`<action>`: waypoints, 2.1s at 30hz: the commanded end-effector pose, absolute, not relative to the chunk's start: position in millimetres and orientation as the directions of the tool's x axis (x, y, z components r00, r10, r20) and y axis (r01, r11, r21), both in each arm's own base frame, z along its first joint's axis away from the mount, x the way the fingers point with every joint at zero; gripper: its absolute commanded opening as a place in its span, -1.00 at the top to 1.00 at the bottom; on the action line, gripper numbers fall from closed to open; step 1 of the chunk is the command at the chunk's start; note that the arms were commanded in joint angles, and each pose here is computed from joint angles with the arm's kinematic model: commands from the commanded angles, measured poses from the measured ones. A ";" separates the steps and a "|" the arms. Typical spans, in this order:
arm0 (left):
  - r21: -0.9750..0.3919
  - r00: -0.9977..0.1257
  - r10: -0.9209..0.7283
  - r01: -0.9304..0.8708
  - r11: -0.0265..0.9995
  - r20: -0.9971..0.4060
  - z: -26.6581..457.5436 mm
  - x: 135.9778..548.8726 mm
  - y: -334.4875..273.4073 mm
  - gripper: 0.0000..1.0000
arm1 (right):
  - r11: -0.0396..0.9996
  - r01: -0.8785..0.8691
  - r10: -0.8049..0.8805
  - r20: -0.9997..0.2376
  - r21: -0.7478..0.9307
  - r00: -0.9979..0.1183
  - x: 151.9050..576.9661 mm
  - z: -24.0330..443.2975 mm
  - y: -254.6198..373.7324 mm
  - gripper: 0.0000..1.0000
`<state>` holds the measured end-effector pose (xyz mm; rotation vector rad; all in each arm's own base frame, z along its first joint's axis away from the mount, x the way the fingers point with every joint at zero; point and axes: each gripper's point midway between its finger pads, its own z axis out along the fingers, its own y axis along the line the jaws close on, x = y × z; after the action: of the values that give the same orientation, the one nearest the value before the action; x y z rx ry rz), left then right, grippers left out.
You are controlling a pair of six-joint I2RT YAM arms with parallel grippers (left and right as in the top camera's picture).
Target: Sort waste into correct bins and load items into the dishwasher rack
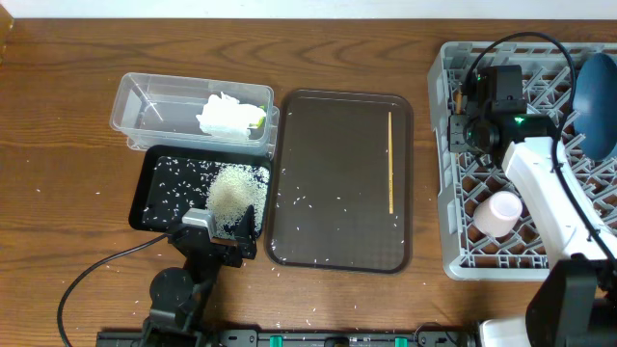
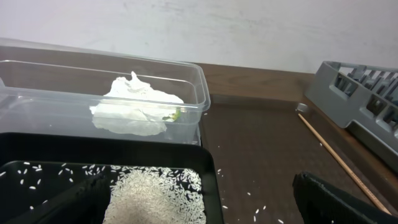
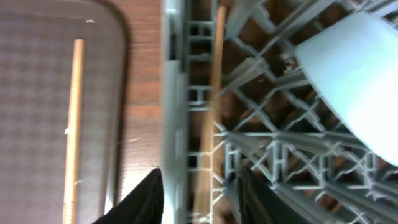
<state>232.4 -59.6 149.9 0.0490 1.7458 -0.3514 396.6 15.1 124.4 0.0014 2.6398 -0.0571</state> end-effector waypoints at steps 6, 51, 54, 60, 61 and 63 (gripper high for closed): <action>-0.217 -0.240 -0.161 0.233 0.948 -0.957 137.2 231.5 -62.5 -0.93 | 0.972 -0.208 -0.108 -0.586 0.105 -0.803 368.5 181.2 124.6 -0.01; -0.217 -0.240 -0.160 0.233 0.948 -0.958 137.2 231.5 -62.5 -0.93 | 0.987 -0.103 -0.159 -0.631 -0.124 -0.760 401.7 184.2 63.4 0.98; -0.217 -0.240 -0.161 0.233 0.948 -0.957 137.2 231.5 -62.5 -0.93 | 0.990 -0.034 -0.114 -0.655 -0.134 -0.747 406.6 194.9 27.8 0.98; -0.217 -0.239 -0.160 0.233 0.948 -0.958 137.4 231.5 -62.5 -0.93 | 0.998 -0.021 -0.056 -0.604 -0.066 -0.795 415.4 164.0 11.6 0.98; -0.217 -0.240 -0.161 0.233 0.948 -0.957 137.2 231.5 -62.5 -0.93 | 0.997 -0.014 -0.057 -0.596 -0.076 -0.801 419.8 156.4 9.7 0.98; -0.217 -0.240 -0.161 0.233 0.948 -0.957 137.2 231.5 -62.5 -0.93 | 0.995 0.002 -0.057 -0.584 -0.100 -0.810 427.3 143.0 5.2 0.97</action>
<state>232.4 -59.6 149.9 0.0490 1.7458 -0.3514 422.2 6.6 165.6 -0.0069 2.4675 -0.1133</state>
